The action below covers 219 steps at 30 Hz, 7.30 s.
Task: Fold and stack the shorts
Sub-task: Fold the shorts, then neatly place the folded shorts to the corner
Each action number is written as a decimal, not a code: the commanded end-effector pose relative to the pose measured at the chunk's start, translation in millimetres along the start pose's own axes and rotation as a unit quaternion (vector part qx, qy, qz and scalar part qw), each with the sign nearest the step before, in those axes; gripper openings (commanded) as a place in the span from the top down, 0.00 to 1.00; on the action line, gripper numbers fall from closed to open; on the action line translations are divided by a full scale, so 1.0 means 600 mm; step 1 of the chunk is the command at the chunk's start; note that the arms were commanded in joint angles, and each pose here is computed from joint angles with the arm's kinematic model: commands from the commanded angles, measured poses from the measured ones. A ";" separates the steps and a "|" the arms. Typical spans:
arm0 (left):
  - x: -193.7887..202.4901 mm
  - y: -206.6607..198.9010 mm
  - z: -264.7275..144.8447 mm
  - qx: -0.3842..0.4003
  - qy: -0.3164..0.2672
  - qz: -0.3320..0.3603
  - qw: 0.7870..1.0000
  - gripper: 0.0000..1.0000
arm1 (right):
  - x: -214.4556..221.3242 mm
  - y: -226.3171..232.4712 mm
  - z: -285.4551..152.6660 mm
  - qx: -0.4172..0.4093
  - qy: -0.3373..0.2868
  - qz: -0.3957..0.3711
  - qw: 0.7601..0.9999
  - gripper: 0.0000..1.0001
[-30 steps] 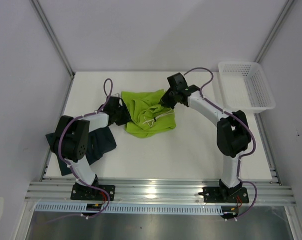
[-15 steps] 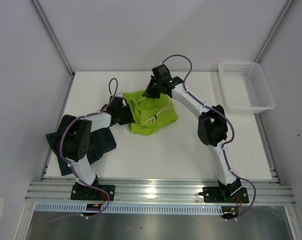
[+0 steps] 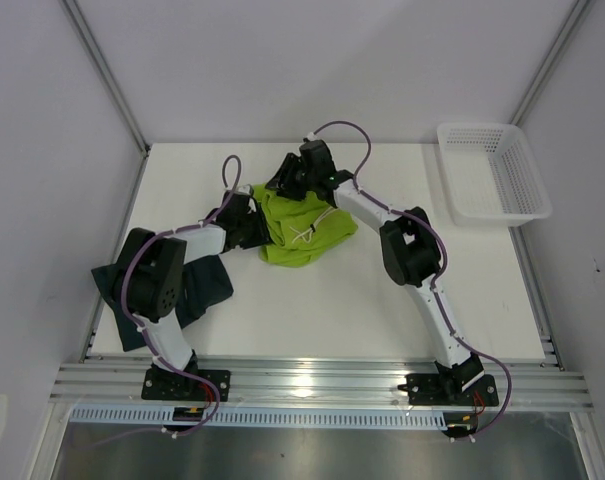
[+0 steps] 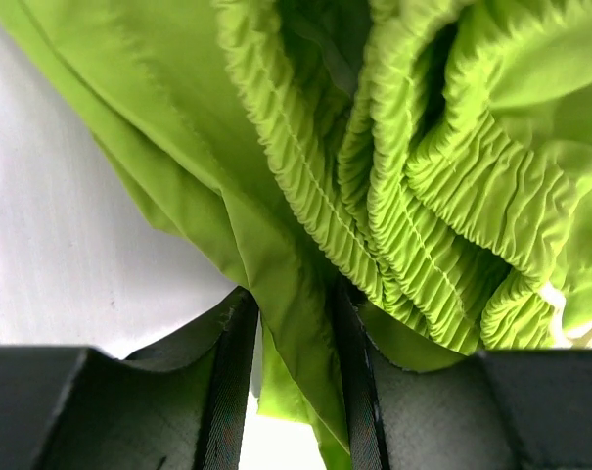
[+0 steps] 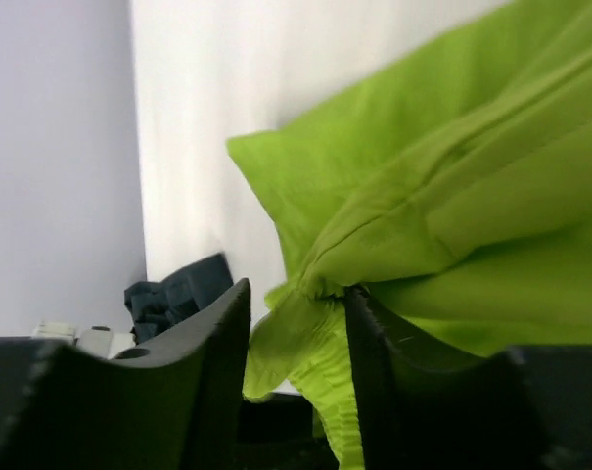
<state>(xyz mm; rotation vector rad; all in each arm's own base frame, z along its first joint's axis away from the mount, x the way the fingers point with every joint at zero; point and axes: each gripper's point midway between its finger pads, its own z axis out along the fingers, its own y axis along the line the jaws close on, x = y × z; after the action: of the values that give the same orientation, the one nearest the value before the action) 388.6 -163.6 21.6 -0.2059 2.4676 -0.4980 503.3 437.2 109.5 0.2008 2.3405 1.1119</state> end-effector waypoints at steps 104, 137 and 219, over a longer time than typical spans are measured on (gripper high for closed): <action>-0.180 -0.008 0.070 0.001 -0.010 0.001 1.000 1.00 | -0.053 -0.250 -0.245 0.016 0.001 -0.086 0.996 0.25; -0.157 -0.045 0.093 0.046 0.014 0.058 0.997 1.00 | 0.438 -0.210 -0.240 0.169 0.187 -0.198 0.947 1.00; 0.097 -0.066 -0.137 0.074 -0.053 0.042 0.995 0.21 | 0.242 -0.198 -0.402 0.080 0.020 -0.118 0.990 0.41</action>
<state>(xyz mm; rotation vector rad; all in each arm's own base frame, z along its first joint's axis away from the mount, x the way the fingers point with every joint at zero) 292.5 -185.4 72.9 -0.1227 2.3105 -0.6110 249.4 226.8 73.6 0.0008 2.4803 0.7251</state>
